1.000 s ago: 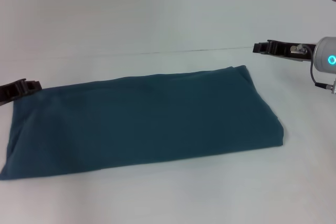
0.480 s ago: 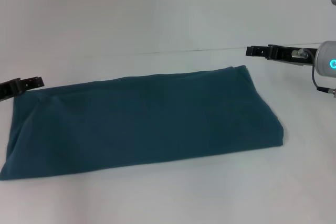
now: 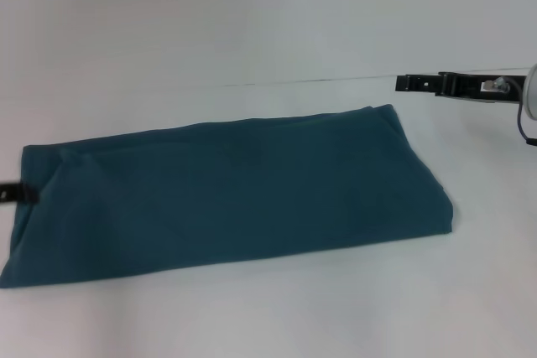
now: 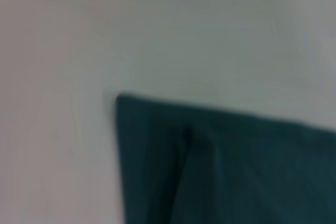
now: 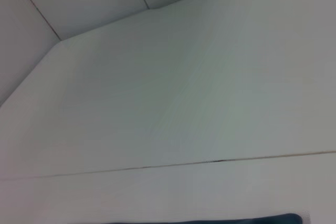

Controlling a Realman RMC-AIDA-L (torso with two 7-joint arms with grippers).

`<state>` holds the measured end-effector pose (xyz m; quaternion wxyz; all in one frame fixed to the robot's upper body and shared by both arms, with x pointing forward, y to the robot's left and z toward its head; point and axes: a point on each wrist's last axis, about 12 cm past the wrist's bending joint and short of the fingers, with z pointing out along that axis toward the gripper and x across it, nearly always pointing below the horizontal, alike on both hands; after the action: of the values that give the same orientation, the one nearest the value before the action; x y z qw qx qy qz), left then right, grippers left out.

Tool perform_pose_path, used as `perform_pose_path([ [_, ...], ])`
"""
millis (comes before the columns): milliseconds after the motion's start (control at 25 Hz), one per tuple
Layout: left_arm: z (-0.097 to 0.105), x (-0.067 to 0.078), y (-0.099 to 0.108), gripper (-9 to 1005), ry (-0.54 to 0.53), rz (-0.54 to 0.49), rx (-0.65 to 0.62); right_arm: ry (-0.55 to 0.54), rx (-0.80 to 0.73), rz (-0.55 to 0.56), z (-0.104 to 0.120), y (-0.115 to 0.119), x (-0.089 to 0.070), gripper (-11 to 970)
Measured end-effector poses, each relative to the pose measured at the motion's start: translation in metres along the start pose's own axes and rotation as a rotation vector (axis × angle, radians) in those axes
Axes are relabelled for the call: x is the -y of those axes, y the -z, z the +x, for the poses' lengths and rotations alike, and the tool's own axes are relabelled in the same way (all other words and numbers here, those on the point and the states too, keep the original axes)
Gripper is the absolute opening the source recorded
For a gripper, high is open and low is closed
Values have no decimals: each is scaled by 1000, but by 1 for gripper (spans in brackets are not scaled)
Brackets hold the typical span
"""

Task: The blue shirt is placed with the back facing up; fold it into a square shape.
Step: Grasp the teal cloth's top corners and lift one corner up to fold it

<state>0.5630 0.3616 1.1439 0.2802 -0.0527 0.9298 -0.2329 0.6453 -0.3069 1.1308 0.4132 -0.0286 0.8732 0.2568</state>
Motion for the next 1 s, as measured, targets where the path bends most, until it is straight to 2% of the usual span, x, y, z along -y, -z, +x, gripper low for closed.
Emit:
perform_pose_path([
  [240,15,-1,17,936,21,-89,-163,6,3,-1,-1,4,1,937],
  [440,20,0,21,937,65,-92,-230,21,4,1,-3,6,2,935],
  [600,21,0,19,937,101,-90,-241,32,3,1,-3,7,3,934],
  [1000,22,-6,-3,936,208,-104,-227,71,-6,-9,-1,6,1,931],
])
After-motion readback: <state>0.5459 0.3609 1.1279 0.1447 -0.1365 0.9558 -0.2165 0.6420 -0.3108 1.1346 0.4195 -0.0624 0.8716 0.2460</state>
